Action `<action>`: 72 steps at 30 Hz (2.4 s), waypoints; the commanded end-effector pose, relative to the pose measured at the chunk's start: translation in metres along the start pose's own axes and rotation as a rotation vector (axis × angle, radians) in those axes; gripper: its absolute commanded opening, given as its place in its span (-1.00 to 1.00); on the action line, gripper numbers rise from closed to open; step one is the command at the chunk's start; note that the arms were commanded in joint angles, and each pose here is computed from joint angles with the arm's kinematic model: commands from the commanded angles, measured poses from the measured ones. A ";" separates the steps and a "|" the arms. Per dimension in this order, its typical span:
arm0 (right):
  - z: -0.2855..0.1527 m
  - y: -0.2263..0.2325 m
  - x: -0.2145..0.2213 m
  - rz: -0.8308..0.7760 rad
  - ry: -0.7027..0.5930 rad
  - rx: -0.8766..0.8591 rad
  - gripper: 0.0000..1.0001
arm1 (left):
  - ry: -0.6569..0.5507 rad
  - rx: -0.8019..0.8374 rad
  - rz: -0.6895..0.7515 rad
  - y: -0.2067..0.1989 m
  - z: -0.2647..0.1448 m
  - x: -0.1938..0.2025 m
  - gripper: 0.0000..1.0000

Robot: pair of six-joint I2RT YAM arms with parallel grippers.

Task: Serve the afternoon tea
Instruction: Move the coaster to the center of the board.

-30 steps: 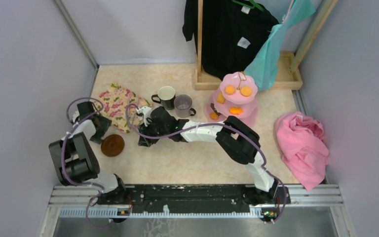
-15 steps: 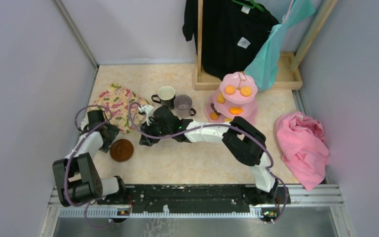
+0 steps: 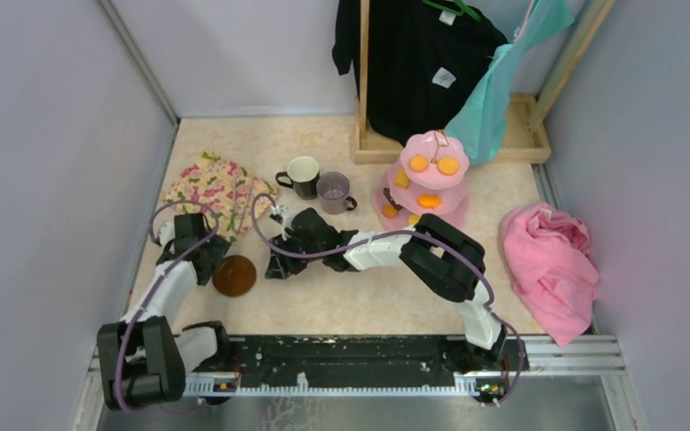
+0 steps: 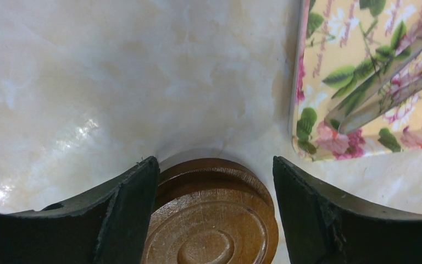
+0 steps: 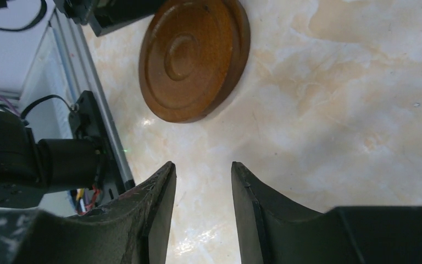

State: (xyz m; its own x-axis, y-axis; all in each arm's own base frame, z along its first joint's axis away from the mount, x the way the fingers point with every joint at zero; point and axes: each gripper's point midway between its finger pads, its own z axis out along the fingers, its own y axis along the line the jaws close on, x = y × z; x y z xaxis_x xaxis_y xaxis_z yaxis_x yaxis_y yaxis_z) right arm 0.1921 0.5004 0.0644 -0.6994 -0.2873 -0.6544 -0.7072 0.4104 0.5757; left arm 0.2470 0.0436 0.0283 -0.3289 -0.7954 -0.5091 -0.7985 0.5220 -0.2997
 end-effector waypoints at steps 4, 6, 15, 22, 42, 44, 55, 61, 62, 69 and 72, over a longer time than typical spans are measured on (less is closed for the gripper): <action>-0.012 0.046 -0.050 0.095 -0.179 -0.167 -0.04 | 0.176 -0.047 0.033 0.025 -0.012 0.054 0.64; -0.011 0.044 -0.049 0.117 -0.182 -0.165 -0.03 | 0.185 -0.034 0.041 0.024 -0.014 0.058 0.64; -0.005 0.019 -0.024 0.232 -0.164 -0.126 -0.03 | 0.220 0.015 0.052 0.025 -0.020 0.075 0.64; -0.003 -0.001 -0.010 0.312 -0.155 -0.128 -0.03 | 0.236 0.047 0.064 0.020 -0.024 0.082 0.63; 0.014 -0.025 0.010 0.431 -0.117 -0.117 -0.04 | 0.281 0.130 0.059 0.012 -0.024 0.100 0.63; 0.015 -0.025 0.013 0.449 -0.111 -0.124 -0.04 | 0.284 0.131 0.064 0.012 -0.023 0.102 0.63; 0.015 -0.026 0.014 0.497 -0.116 -0.127 -0.59 | 0.293 0.147 0.076 0.014 -0.020 0.108 0.63; 0.005 -0.026 0.004 0.493 -0.145 -0.120 -0.82 | 0.284 0.150 0.081 0.015 -0.018 0.108 0.64; 0.003 -0.026 0.002 0.491 -0.152 -0.119 -0.82 | 0.285 0.150 0.081 0.015 -0.018 0.109 0.64; -0.014 -0.028 -0.010 0.478 -0.190 -0.119 -0.84 | 0.285 0.158 0.078 0.015 -0.017 0.109 0.64; -0.021 -0.028 -0.014 0.464 -0.202 -0.119 -0.85 | 0.285 0.163 0.080 0.014 -0.018 0.110 0.65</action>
State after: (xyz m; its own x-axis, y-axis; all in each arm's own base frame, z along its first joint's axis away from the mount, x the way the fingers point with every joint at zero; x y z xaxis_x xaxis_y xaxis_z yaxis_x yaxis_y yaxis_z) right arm 0.2026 0.4787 0.0326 -0.9522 0.0310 -0.3039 -0.2680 0.3926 0.8798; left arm 0.2521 -0.0327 0.0347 -0.4021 -0.8002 -0.4449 -0.5790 0.5987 -0.5535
